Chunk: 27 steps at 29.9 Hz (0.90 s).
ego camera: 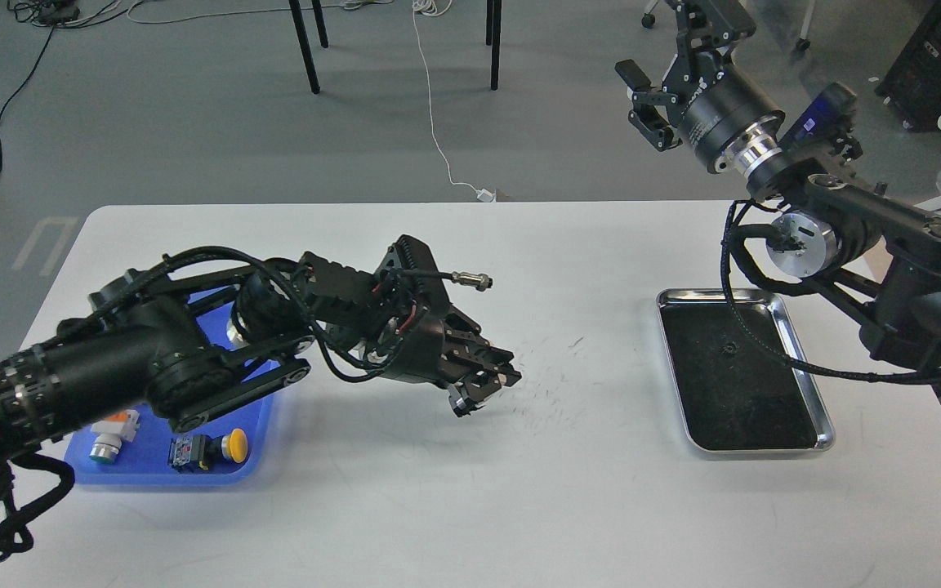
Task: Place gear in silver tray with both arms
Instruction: 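Lift the gear and carry it toward the table center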
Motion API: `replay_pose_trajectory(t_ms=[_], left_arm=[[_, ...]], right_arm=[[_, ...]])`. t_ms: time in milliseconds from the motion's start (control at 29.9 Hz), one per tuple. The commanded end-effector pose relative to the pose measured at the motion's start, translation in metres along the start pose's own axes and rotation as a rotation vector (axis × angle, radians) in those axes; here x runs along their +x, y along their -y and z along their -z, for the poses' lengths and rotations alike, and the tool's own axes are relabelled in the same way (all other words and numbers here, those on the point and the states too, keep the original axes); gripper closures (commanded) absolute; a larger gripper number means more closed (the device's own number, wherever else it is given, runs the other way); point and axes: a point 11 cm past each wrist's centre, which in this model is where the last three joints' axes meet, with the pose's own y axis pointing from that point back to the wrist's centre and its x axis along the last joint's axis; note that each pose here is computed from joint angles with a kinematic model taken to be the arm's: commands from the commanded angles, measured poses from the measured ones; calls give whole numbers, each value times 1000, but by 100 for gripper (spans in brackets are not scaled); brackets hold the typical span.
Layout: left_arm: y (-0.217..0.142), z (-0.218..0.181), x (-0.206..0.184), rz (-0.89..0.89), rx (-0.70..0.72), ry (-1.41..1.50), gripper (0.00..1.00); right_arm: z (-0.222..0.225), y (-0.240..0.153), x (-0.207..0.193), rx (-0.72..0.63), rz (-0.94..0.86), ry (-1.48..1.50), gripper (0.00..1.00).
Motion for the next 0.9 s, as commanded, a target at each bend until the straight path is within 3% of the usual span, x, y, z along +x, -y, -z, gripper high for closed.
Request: replay_pose_trajectory(t_ms=[0, 100, 602, 869], left_arm=[[34, -14, 14, 31, -33, 28, 88], [51, -18, 19, 37, -36, 17, 88], [51, 7, -19, 140, 37, -16, 87], [52, 6, -21, 142, 35, -18, 75]], right_arm=[[-5, 0, -2, -7, 0, 4, 1], [-7, 0, -4, -13, 5, 5, 1], [-10, -1, -5, -21, 8, 3, 1], [-10, -1, -5, -21, 10, 2, 1]])
